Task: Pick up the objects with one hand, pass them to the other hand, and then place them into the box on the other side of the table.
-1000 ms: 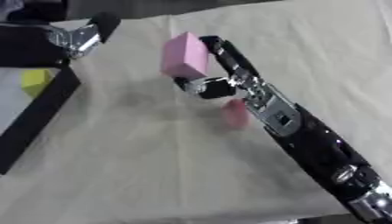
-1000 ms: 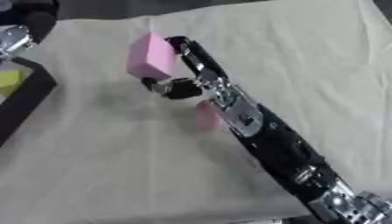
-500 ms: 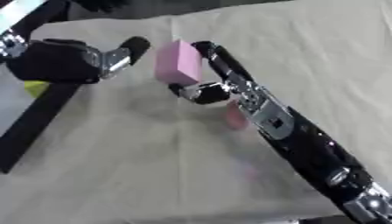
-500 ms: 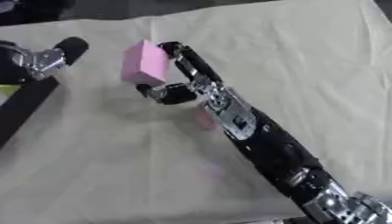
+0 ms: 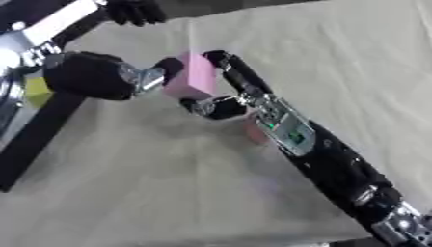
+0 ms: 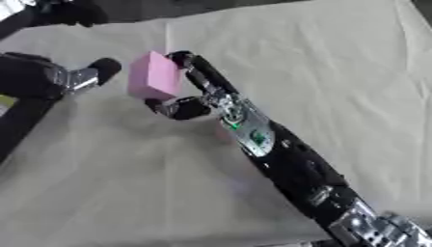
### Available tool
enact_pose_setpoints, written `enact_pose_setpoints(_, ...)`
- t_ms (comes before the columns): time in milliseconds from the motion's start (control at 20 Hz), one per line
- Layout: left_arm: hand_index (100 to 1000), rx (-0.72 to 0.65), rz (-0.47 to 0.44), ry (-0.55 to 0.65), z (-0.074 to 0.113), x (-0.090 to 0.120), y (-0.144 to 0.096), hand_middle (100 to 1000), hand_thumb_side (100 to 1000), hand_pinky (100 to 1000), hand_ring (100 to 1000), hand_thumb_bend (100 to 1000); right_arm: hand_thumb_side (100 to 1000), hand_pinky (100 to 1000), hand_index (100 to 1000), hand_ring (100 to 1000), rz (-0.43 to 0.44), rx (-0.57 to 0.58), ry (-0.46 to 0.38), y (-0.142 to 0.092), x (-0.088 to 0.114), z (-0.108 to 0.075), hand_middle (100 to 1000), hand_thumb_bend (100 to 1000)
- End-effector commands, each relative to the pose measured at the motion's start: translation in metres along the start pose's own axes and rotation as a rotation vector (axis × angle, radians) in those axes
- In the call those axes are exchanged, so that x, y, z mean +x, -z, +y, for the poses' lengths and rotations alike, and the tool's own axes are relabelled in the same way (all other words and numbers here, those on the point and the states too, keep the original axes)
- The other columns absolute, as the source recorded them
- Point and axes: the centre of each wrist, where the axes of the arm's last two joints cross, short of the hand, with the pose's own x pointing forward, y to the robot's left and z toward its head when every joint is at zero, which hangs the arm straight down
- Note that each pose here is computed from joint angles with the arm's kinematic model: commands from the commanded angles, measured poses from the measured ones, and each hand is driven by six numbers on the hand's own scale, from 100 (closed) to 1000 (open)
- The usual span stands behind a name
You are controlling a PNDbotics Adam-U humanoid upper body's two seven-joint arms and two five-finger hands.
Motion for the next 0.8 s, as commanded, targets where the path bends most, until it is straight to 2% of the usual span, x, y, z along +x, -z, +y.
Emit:
enact_pose_setpoints(50, 766, -0.010, 0.007, 0.036, 0.001, 0.000, 0.006, 696, 450, 776, 741, 413, 190, 792, 698, 589, -0.027, -0.004, -0.008, 0.007, 0.005, -0.001, 575, 238)
enact_pose_setpoints(250, 776, -0.037, 0.022, 0.060, -0.006, -0.004, 0.013, 713, 414, 789, 753, 417, 187, 792, 698, 590, -0.033, -0.003, -0.005, 0.009, 0.006, 0.001, 575, 239)
enact_pose_setpoints(550, 785, -0.054, 0.040, 0.088, -0.015, -0.008, 0.022, 726, 422, 795, 762, 444, 183, 790, 698, 590, -0.054, 0.002, -0.005, 0.013, 0.010, 0.005, 576, 242)
enact_pose_setpoints(800, 801, -0.088, 0.049, 0.122, -0.021, -0.011, 0.028, 738, 422, 803, 771, 486, 183, 789, 697, 590, -0.060, 0.006, -0.010, 0.008, 0.011, -0.003, 576, 245)
